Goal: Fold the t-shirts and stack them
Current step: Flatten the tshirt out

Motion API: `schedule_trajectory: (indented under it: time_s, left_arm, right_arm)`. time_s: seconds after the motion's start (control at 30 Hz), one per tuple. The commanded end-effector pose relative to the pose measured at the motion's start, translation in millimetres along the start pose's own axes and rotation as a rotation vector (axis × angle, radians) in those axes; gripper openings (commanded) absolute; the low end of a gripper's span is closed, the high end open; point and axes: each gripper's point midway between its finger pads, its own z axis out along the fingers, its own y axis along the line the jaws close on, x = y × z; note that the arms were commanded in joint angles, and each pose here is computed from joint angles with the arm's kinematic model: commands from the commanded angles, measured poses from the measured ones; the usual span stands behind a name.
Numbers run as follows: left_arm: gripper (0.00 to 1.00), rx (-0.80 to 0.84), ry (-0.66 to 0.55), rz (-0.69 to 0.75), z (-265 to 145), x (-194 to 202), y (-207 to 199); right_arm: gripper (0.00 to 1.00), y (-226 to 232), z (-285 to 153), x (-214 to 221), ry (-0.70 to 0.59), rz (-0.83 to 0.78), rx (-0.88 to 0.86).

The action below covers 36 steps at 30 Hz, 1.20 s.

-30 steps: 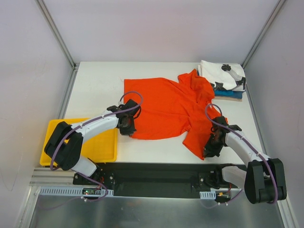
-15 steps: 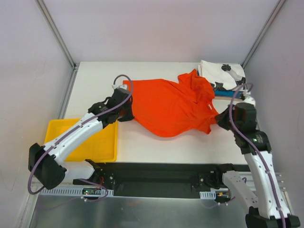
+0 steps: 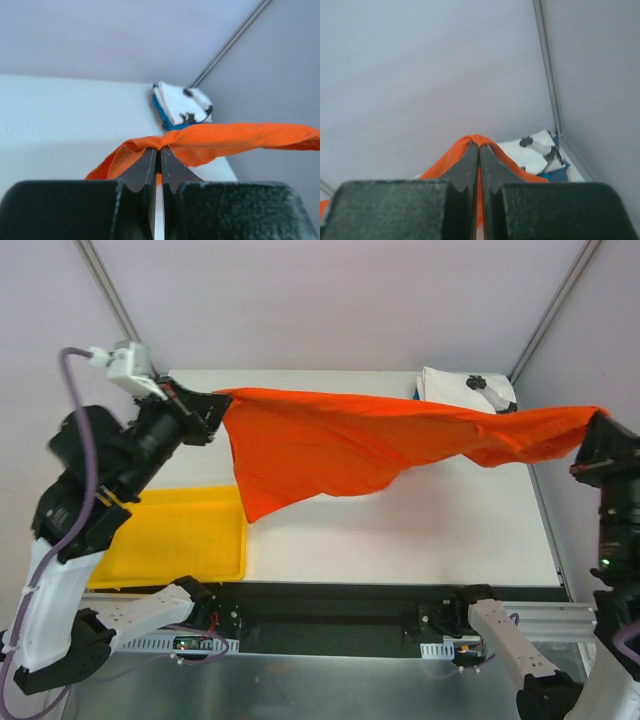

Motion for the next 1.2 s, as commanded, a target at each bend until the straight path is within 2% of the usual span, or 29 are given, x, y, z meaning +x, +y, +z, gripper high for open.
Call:
schedule_trajectory:
  time_s: [0.0,0.23,0.3,0.4,0.5,0.53,0.63,0.67,0.7,0.73,0.77,0.8,0.83,0.87,0.9,1.0,1.1,1.17]
  left_arm:
    - [0.00,0.147,-0.124,0.057,-42.5,-49.0,-29.7]
    - [0.00,0.252,-0.197,0.074,-72.8,-79.5,-51.8]
    - [0.00,0.174,-0.223,0.073,-65.1,-85.0,-39.6]
    - [0.00,0.070,-0.184,0.106,-32.6,-72.4,-23.7]
    - [0.00,-0.075,-0.124,0.138,10.2,-50.3,0.6]
    - [0.00,-0.131,-0.081,0.161,34.1,-36.0,10.0]
    - [0.00,-0.271,0.051,0.195,90.8,10.8,47.8]
    - [0.00,-0.282,0.107,0.193,107.0,27.7,59.0]
    - [0.00,-0.302,0.216,0.161,136.8,66.5,76.0]
    - [0.00,-0.347,0.258,0.130,151.6,78.5,102.1]
    - [0.00,-0.360,0.308,0.114,166.7,95.6,115.6]
    - [0.00,-0.407,0.400,0.100,194.1,131.8,141.0]
    - [0.00,-0.436,0.432,0.088,207.7,143.9,160.1]
    - [0.00,-0.454,0.464,0.094,220.6,156.8,172.7]
    - [0.00,-0.483,0.523,0.103,244.1,182.5,194.7]
    - [0.00,-0.466,0.623,0.059,276.8,223.7,225.6]
    - [0.00,-0.486,0.674,0.013,286.7,247.8,253.4]
    - [0.00,-0.473,0.701,-0.016,288.7,256.9,260.8]
  right_arm:
    - [0.01,11.8,-6.3,-72.1,-0.161,-0.142,-0.044]
    - [0.01,36.5,-16.3,-124.1,-0.292,-0.157,-0.146]
    - [0.01,38.7,-6.5,-122.5,-0.282,-0.163,-0.139]
    - [0.01,41.5,18.0,-107.5,-0.240,-0.200,-0.123]
    - [0.01,40.8,68.8,-64.9,-0.120,-0.268,-0.068]
    - [0.01,39.8,100.6,-28.0,-0.026,-0.304,-0.041]
    - [0.01,29.0,154.2,35.1,0.094,-0.361,0.045]
    - [0.01,19.1,169.9,77.9,0.179,-0.392,0.078]
    - [0.01,11.7,182.5,103.9,0.227,-0.402,0.111]
    - [0.01,8.6,193.4,125.1,0.259,-0.402,0.123]
    - [0.01,-2.7,210.6,183.8,0.380,-0.436,0.147]
    - [0.01,-6.4,218.3,209.2,0.428,-0.441,0.154]
    - [0.01,-10.5,226.1,233.9,0.471,-0.436,0.168]
    - [0.01,-19.3,238.4,285.6,0.576,-0.464,0.186]
    - [0.01,-21.4,244.9,304.1,0.613,-0.468,0.190]
    - [0.01,-28.4,262.0,379.2,0.790,-0.484,0.196]
    - [0.01,-35.1,261.2,425.9,0.914,-0.489,0.205]
    - [0.01,-35.2,261.6,435.8,0.930,-0.470,0.206]
